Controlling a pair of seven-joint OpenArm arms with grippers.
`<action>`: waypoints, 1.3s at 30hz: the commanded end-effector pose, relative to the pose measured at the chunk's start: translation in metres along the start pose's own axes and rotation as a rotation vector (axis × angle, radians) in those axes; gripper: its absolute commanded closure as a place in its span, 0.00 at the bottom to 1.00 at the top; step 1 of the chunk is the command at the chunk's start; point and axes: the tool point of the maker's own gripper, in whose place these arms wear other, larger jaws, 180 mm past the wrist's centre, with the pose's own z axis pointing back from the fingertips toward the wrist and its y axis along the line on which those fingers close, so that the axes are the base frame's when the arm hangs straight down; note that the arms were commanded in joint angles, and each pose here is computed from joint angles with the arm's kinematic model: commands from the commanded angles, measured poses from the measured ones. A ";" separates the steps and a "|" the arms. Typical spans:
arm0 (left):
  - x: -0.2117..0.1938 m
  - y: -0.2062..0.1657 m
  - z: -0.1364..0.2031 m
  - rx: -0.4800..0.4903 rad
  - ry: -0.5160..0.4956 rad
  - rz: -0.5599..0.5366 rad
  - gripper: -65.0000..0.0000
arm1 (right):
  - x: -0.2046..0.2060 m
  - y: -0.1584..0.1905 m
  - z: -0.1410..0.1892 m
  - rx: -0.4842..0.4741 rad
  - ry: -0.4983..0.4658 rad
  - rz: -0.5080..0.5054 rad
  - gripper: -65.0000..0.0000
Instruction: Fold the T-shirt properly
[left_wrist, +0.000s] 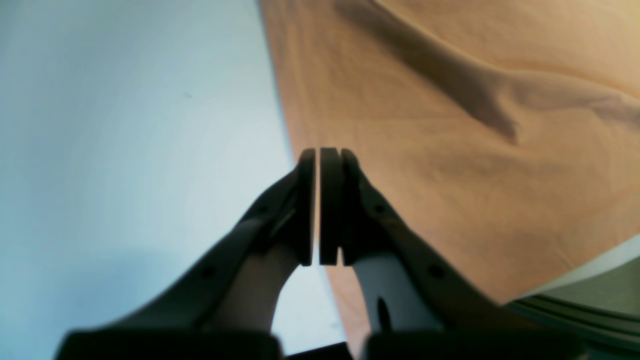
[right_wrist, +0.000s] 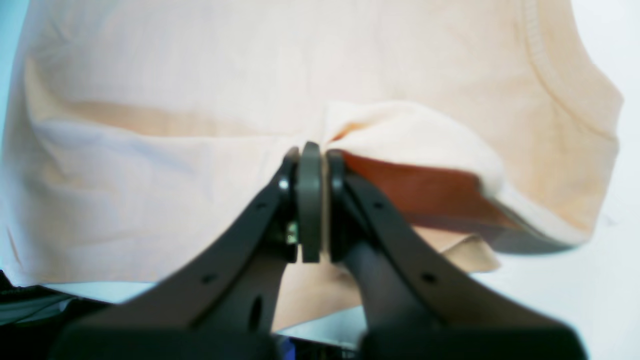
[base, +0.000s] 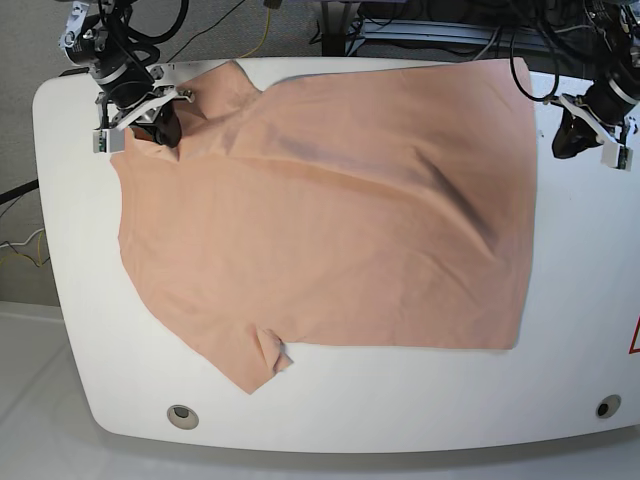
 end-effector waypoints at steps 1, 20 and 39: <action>0.009 0.002 0.005 0.003 -0.028 -0.021 0.98 | 0.012 0.002 0.003 0.010 -0.038 0.018 0.99; -0.014 -0.006 0.006 0.002 -0.002 0.135 0.98 | 0.011 0.002 0.004 0.009 -0.036 0.017 0.99; -0.015 0.001 0.010 0.046 -0.030 0.356 0.98 | 0.006 0.004 0.001 0.015 0.014 0.024 0.99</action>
